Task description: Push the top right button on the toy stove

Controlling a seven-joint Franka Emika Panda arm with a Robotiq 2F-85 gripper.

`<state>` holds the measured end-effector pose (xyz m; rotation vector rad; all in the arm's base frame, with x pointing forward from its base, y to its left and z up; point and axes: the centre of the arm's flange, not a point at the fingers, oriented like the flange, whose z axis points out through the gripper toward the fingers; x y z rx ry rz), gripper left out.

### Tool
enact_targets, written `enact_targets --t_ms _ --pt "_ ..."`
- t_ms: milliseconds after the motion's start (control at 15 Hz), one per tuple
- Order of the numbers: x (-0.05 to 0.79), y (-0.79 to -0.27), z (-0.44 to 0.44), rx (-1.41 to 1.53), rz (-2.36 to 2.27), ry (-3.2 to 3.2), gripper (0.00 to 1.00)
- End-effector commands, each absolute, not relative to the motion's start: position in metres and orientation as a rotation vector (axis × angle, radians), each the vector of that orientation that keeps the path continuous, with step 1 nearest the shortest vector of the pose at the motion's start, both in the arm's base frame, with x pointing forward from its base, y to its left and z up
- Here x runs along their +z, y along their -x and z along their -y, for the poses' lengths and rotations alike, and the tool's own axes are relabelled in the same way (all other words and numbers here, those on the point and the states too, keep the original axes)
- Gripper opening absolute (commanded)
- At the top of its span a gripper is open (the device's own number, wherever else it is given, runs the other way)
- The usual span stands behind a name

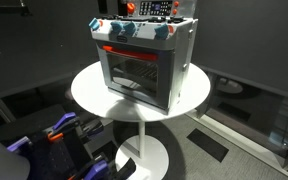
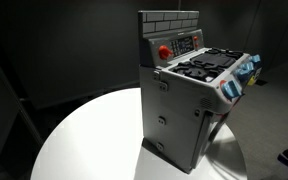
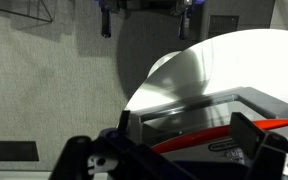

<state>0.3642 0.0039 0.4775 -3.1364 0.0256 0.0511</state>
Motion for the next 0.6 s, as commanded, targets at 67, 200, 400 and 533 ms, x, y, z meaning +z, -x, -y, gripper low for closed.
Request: enact_targets --t_ms 67,200,400,533 --pt "0.485 -0.393 -0.004 -0.015 -0.050 3.143 1.00" --pt "0.489 -0.407 -0.004 -0.057 -0.055 3.141 1.00" --pt "0.495 -0.433 -0.004 -0.130 -0.094 3.138 1.00" --pt "0.500 -0.452 -0.004 -0.197 -0.126 3.139 1.00"
